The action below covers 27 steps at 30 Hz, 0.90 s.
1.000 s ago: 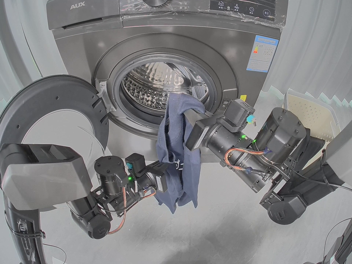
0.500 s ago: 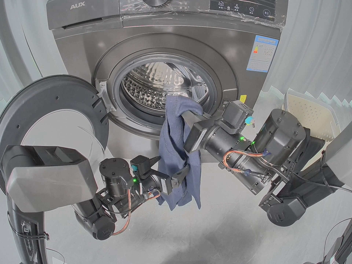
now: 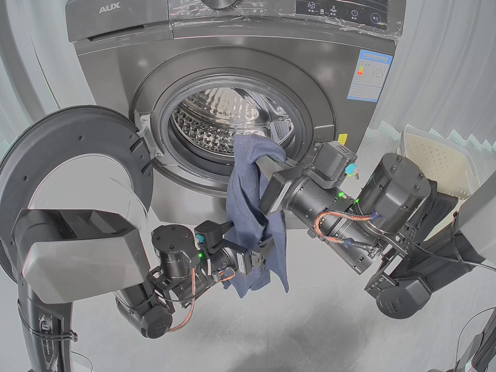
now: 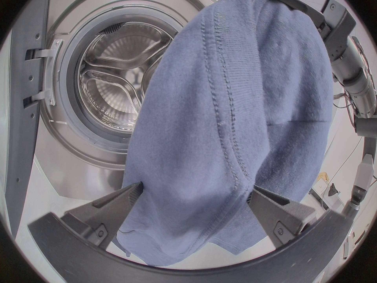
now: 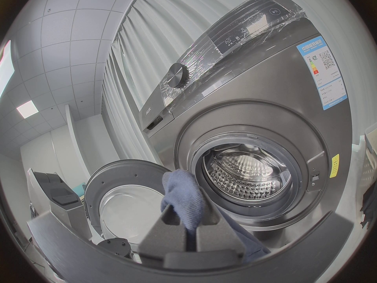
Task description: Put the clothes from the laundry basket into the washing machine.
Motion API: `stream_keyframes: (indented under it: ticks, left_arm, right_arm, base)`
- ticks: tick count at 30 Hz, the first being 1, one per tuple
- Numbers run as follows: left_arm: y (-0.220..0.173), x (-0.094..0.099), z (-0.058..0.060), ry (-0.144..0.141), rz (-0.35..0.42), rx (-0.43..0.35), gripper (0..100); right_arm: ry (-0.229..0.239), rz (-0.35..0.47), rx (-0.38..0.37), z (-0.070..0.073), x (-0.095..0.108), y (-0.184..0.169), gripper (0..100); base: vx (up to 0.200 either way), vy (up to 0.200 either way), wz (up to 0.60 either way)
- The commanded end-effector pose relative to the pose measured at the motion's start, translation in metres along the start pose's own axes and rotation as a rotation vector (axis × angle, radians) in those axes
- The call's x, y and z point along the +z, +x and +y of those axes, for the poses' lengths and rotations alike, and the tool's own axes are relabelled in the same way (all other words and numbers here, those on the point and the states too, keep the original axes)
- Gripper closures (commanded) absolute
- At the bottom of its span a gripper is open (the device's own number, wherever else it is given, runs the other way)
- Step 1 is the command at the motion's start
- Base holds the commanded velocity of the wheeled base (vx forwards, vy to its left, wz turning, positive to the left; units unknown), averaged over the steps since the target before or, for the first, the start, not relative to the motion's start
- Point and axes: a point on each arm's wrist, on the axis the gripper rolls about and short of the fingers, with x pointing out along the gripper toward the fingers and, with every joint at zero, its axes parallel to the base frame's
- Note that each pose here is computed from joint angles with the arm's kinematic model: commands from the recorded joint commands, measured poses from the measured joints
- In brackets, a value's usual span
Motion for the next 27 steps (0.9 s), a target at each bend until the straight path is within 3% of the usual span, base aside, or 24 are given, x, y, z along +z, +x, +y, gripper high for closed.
stream_keyframes:
  ticks: [1,4,5,13,21,27]
  left_arm:
    - [0.006,-0.004,0.002,0.003,-0.003,0.007,0]
    - [0.006,-0.004,0.005,0.004,-0.007,0.031,0]
    - [0.006,-0.004,0.006,0.004,-0.005,0.034,100]
    - [0.003,0.006,0.010,0.003,-0.036,0.059,100]
    - [-0.035,0.062,0.012,-0.005,-0.154,0.090,100]
    - [-0.084,0.100,0.018,0.015,-0.218,0.030,100]
  right_arm:
    - [0.000,0.001,0.000,0.000,0.000,0.000,100]
    - [0.000,0.001,0.000,0.000,0.000,0.000,100]
    - [0.000,0.001,0.000,0.000,0.000,0.000,100]
    - [0.002,-0.004,0.001,0.000,0.000,0.000,100]
    - [-0.019,0.001,-0.038,-0.014,0.013,-0.016,100]
    - [-0.045,0.034,-0.077,-0.034,0.020,-0.046,100]
  base:
    - [0.000,0.000,0.00]
    - [0.000,0.000,0.00]
    - [0.000,0.000,0.00]
    - [0.000,0.000,0.00]
    - [0.000,0.000,0.00]
    - [0.000,0.000,0.00]
